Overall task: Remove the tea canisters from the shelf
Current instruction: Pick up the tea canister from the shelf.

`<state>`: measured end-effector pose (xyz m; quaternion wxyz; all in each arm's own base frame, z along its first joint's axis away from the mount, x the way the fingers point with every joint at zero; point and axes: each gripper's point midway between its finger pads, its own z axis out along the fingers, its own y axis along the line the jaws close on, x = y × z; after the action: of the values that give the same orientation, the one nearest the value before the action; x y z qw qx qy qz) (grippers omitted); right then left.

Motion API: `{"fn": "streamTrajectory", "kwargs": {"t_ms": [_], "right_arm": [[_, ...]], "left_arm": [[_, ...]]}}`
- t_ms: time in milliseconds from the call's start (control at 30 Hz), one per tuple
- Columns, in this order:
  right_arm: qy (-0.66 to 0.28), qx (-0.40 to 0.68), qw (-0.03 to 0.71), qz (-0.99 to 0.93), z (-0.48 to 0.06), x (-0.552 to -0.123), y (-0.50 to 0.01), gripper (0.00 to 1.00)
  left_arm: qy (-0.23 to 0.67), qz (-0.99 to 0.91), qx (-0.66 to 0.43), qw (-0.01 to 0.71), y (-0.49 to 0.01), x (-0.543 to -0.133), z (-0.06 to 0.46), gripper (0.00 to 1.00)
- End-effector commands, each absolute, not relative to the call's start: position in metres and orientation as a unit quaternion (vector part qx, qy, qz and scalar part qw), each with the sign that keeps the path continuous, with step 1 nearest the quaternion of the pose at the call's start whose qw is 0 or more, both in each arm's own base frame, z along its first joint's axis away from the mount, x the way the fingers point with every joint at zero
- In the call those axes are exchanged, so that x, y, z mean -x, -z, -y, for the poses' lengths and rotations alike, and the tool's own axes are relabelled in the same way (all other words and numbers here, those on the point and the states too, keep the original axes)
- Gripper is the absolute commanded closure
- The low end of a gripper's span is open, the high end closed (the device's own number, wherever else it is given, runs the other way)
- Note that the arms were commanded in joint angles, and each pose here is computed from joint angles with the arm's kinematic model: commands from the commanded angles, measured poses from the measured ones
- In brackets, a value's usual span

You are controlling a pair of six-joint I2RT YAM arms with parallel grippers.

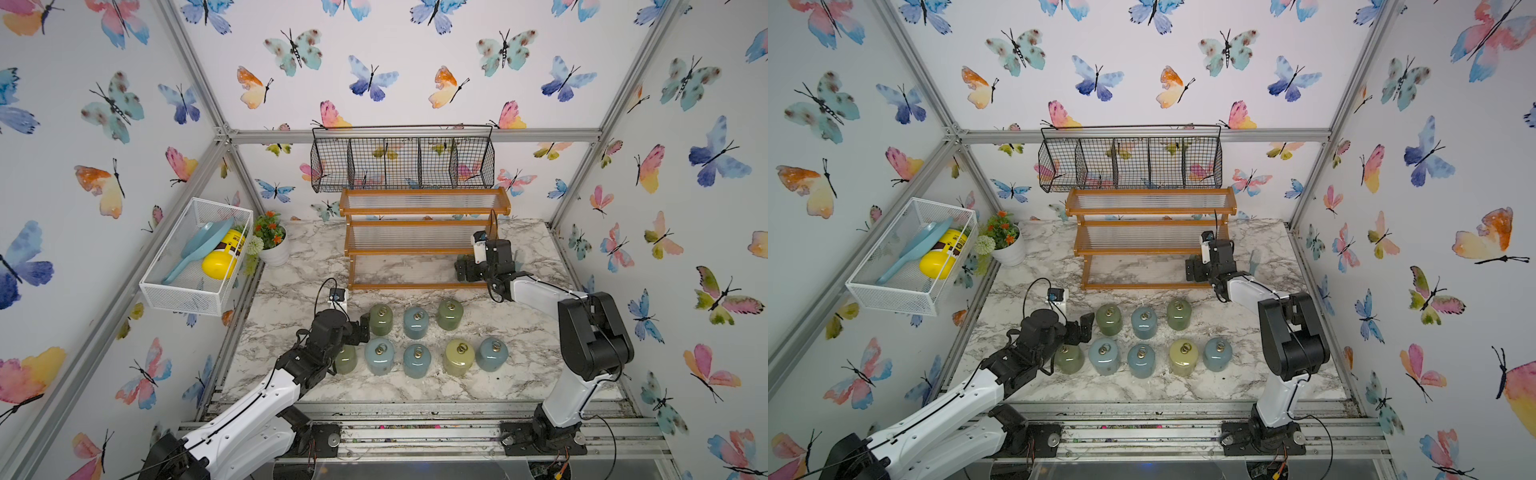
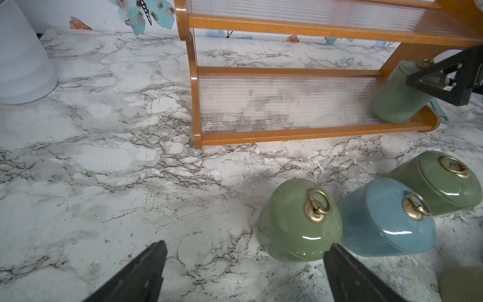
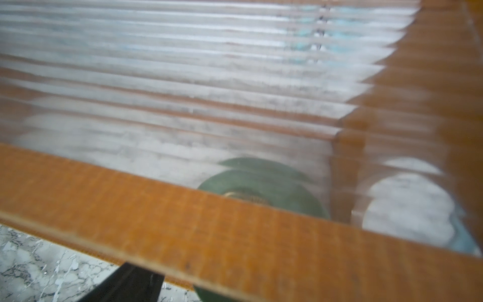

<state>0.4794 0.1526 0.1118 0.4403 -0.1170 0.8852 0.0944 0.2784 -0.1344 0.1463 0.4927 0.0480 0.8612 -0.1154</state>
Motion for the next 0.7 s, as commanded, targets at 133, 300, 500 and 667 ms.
{"fn": "streamTrajectory", "kwargs": {"t_ms": [133,300,500,667], "right_arm": [[-0.099,0.122,0.453,-0.878,-0.157,-0.492,-0.118,0.01],[-0.093,0.122,0.452,-0.879,-0.156,-0.495,-0.115,0.01],[-0.089,0.126,0.445,-0.882,-0.156,-0.498,-0.108,0.01],[-0.086,0.129,0.443,-0.883,-0.157,-0.502,-0.106,0.01]], "left_arm": [[0.122,-0.855,-0.044,0.502,-0.157,-0.278,0.133,0.02],[0.12,-0.855,-0.042,0.503,-0.157,-0.277,0.131,0.02],[0.122,-0.855,-0.042,0.502,-0.156,-0.276,0.131,0.02],[0.121,-0.855,-0.041,0.502,-0.157,-0.276,0.131,0.02]]}}
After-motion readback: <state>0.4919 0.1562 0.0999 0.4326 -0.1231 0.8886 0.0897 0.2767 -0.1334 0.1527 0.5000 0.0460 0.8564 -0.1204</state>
